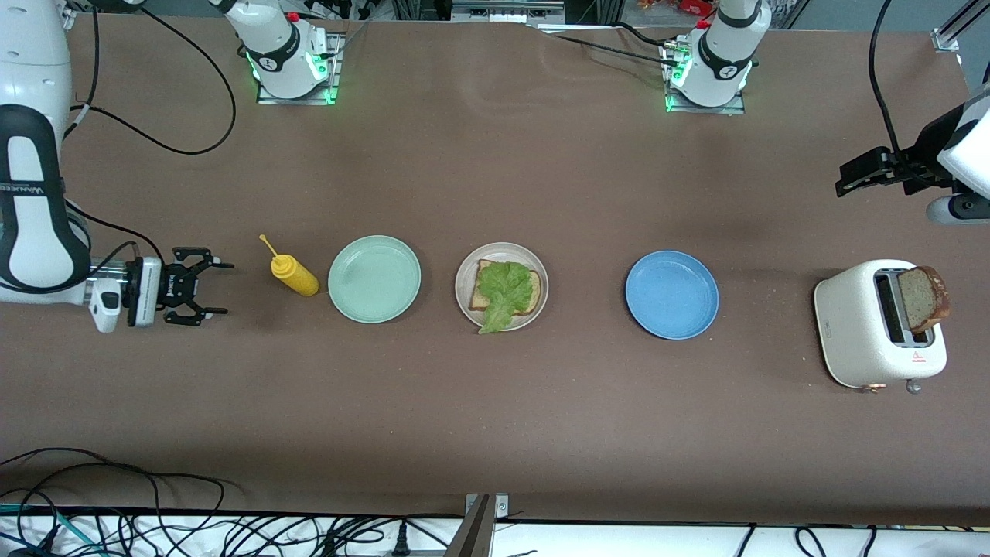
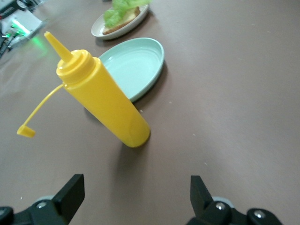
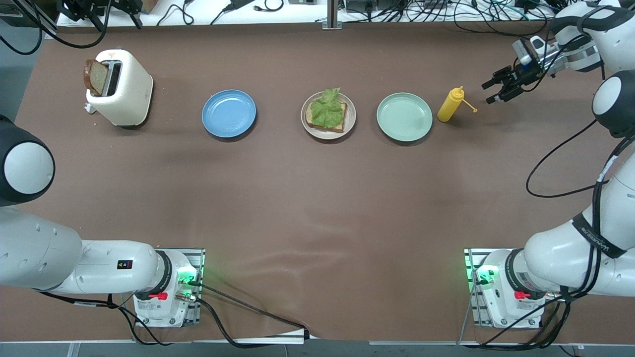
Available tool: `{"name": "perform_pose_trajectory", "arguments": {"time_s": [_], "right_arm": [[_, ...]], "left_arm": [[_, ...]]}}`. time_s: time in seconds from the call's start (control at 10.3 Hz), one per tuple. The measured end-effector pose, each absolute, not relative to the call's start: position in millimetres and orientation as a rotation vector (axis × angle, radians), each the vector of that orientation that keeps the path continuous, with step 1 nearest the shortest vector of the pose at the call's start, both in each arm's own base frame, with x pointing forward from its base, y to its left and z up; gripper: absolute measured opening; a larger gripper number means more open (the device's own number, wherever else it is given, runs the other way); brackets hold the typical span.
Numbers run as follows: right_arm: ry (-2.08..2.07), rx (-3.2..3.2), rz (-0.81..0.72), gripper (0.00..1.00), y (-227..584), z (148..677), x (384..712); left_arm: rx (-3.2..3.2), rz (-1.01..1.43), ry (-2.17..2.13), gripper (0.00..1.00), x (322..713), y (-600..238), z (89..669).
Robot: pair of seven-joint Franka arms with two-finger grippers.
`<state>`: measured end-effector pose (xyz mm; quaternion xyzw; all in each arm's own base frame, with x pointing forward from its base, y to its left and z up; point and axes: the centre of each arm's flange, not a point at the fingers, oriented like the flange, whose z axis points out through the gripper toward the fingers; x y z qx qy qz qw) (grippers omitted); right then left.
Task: Make sandwich on beige plate with both arms
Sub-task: 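Close the right gripper around the yellow mustard bottle, then lift the mustard bottle with the right gripper and tip it nozzle-down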
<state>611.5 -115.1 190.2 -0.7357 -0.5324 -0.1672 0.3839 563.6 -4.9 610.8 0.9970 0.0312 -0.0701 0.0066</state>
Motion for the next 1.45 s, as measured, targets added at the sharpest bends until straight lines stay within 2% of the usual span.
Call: {"name": "perform_pose_trajectory", "arguments": {"time_s": [0.58,0.78,1.07,1.26,1.45], "right_arm": [[-1.416,-1.544,-0.596,1.00,-65,155,601],[-1.414,-1.451,-0.710,0.97,-53,133,597],[-1.397,-1.368,-0.780,0.92,-40,120,592],[-1.388,-1.329,-0.803,0.83,-33,120,591],[-1.374,-1.326,-0.826,0.51,-32,120,593]], "left_arm": [[3.119,-0.219,0.099,1.00,564,-4,611],[3.118,-0.219,0.106,1.00,564,-2,611],[3.118,-0.219,0.110,1.00,564,0,611],[3.118,-0.222,0.110,1.00,564,0,610],[3.118,-0.224,0.110,1.00,565,0,609]]}}
